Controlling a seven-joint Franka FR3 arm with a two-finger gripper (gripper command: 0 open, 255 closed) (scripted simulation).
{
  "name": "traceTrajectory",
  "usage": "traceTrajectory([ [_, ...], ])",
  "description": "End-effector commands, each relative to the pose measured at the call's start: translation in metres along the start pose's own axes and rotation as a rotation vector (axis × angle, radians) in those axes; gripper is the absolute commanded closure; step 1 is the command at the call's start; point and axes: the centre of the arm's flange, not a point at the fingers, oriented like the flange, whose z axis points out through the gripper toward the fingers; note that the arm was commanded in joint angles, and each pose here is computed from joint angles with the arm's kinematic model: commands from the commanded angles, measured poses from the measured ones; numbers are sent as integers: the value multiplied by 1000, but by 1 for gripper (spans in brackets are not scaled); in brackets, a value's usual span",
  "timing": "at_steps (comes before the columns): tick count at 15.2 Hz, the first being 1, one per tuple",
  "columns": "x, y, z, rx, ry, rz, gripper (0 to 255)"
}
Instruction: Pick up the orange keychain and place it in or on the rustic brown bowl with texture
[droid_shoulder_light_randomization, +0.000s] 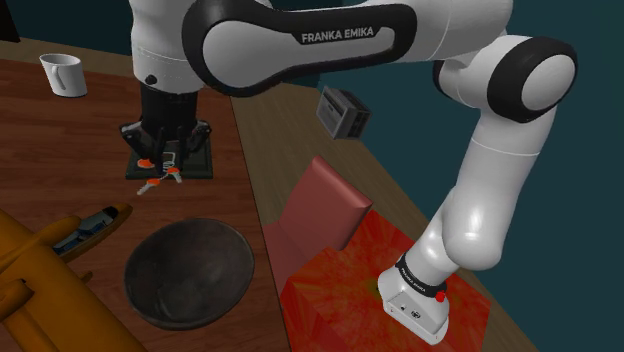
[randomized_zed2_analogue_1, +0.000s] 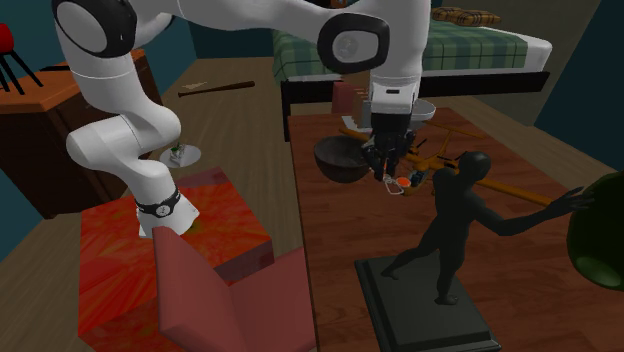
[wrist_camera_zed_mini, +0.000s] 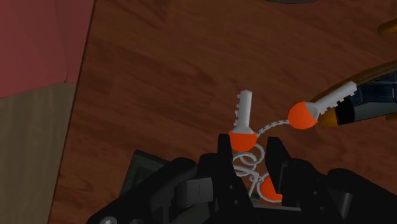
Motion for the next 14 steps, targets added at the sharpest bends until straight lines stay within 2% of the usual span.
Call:
traceTrajectory([
  [1,1,1,-10,0,0,0,255],
  [6,2,0,-36,0,0,0,255],
  [14,-102,-6,-48,0,0,0,255],
])
